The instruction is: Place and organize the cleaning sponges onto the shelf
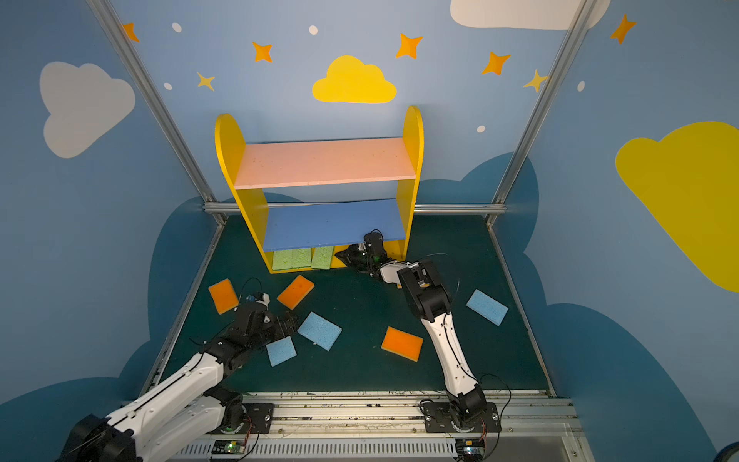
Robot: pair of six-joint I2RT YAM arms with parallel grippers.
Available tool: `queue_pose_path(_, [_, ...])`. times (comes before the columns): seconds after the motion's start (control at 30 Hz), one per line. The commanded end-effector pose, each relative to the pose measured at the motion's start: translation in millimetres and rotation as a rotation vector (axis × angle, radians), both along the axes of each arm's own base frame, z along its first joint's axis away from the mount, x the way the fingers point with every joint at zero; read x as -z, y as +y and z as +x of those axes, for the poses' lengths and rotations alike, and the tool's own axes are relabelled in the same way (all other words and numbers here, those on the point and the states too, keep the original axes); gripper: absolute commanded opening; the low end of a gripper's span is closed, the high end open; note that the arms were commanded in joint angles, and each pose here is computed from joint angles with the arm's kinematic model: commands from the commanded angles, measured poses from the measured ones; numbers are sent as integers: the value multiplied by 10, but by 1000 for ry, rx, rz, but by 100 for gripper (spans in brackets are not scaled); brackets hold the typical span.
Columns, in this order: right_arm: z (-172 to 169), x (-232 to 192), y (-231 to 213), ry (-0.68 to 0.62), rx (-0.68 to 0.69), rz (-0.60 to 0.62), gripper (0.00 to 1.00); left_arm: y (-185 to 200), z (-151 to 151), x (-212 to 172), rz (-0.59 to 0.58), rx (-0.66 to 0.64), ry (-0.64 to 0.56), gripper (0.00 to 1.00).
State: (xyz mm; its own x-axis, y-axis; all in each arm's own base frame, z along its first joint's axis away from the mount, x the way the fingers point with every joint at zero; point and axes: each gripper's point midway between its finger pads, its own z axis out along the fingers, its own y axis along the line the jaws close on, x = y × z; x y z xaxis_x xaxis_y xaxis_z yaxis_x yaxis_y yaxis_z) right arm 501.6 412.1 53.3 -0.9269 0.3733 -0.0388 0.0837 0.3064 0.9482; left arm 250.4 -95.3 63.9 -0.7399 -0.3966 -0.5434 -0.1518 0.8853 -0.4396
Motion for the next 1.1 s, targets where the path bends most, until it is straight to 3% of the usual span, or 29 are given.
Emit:
queue_pose_path(0.0, [-12, 184, 68, 51, 22, -53, 0, 24, 17, -14, 11, -2, -15, 99])
queue_pose_path(0.3, [55, 333, 76, 129, 96, -62, 0, 26, 4, -21, 10, -1, -17, 100])
queue_pose_path(0.7, [166, 302, 178, 133, 79, -25, 0, 34, 0, -28, 10, -2, -24, 99])
queue_pose_path(1.07, [125, 179, -294, 116, 122, -21, 3, 74, -7, -45, 20, -22, -19, 100])
